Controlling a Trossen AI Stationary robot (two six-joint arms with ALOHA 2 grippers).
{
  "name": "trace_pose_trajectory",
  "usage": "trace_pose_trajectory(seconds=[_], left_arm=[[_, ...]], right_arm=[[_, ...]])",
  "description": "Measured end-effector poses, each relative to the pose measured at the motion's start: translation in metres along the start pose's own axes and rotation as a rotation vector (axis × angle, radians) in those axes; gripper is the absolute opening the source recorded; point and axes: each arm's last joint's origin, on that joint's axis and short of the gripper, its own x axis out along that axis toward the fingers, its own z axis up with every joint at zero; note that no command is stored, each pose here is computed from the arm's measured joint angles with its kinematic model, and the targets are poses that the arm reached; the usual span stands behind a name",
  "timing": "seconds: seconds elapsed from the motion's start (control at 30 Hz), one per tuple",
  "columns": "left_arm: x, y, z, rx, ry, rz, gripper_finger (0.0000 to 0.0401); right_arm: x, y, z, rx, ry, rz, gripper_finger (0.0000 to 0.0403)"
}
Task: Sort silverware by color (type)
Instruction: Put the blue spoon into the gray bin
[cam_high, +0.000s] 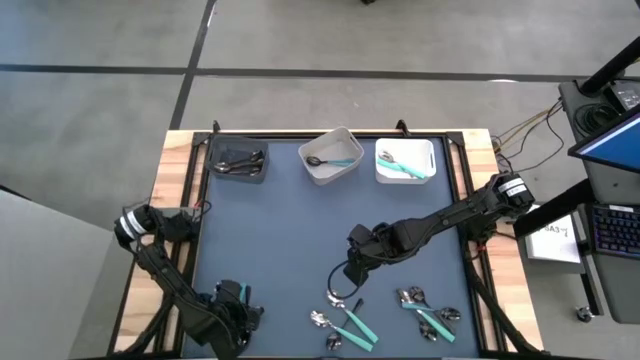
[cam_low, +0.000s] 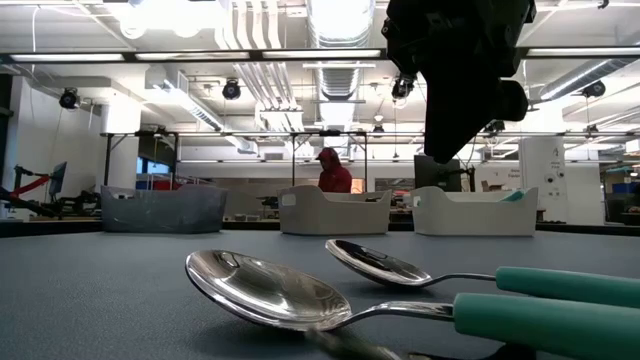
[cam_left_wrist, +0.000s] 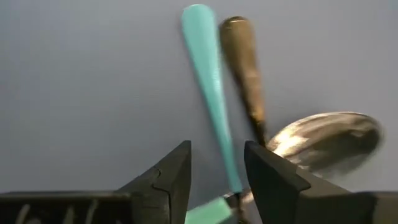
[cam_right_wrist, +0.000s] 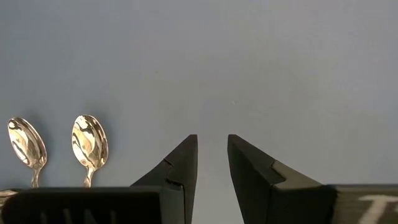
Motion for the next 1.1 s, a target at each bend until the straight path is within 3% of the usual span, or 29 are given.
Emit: trace_pose_trajectory(seconds=[0.23,0.43,0.6,0.9,1.1], left_arm=[[0.0020,0.0001,0.0007,-0.001,-0.019,-0.022,0.0102],[0.0047,0.0003,0.0027,-0.005,-0.025,-0.022,0.0049],[0.0069,0.0028,0.0040,0.095,-0.035,-0.019,0.0010],[0.0078,0.0044,0.0031,0.162,-0.050,-0.024,0.0024],[0.0086,0.0047,0.0038,0.150,-0.068,-0.031,0.0005]], right_arm=[[0.0000,0.0000,0.0000,0.000,0.000,0.000,0.0079],[0.0000,0.0000,0.0000,0.000,0.000,0.000,0.0079],[0.0000,0.0000,0.0000,0.000,0.000,0.000,0.0079],[0.0000,0.0000,0.0000,0.000,0.000,0.000,0.0079],[0.0000,0.0000,0.0000,0.000,0.000,0.000,0.0079]])
